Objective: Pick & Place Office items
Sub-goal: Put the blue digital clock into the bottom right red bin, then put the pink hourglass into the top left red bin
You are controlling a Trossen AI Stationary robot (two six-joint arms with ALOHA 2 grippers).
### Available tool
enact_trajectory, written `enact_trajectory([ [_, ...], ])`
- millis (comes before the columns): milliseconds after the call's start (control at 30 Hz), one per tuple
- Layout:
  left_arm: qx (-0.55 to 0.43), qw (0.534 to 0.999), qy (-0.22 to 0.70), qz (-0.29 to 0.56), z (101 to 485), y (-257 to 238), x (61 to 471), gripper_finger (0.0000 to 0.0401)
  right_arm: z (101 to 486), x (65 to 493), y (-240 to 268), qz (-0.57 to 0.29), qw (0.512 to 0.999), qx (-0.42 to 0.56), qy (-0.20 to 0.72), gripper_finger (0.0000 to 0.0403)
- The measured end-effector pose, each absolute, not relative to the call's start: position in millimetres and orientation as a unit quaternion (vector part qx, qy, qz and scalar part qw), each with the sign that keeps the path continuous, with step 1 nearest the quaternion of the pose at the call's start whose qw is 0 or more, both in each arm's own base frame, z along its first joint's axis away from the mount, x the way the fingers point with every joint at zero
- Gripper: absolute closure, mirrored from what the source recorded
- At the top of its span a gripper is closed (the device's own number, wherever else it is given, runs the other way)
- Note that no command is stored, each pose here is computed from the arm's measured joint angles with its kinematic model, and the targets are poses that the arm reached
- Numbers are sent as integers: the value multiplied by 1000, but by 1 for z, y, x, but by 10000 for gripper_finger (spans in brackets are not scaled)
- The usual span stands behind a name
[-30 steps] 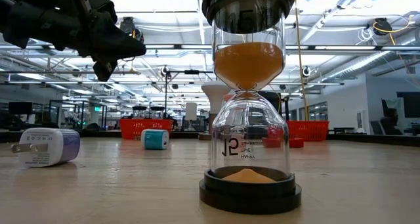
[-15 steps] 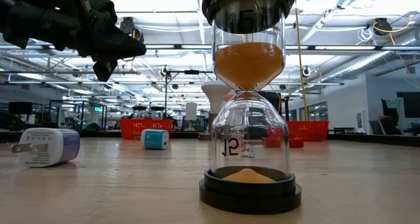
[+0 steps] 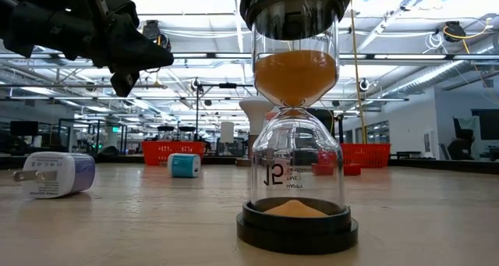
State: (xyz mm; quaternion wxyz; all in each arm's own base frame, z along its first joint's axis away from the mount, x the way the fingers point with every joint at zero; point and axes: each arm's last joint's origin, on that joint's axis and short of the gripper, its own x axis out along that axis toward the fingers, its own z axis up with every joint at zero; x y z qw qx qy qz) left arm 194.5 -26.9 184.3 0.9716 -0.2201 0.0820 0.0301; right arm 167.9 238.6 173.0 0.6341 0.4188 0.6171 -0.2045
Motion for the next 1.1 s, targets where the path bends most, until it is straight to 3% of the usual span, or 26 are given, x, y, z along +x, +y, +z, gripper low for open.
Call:
enact_trajectory([
  [467, -237, 968, 80, 32, 184, -27, 195, 375, 221, 158, 215, -142, 699, 417, 562, 226],
  [767, -246, 965, 75, 53, 184, -26, 194, 375, 243, 157, 180, -124, 734, 356, 565, 323],
  [933, -243, 964, 67, 79, 184, -24, 194, 375, 252, 164, 159, -114, 783, 304, 530, 386],
  [1100, -244, 966, 41, 77, 189, -24, 195, 375, 258, 175, 142, -135, 841, 238, 467, 392],
])
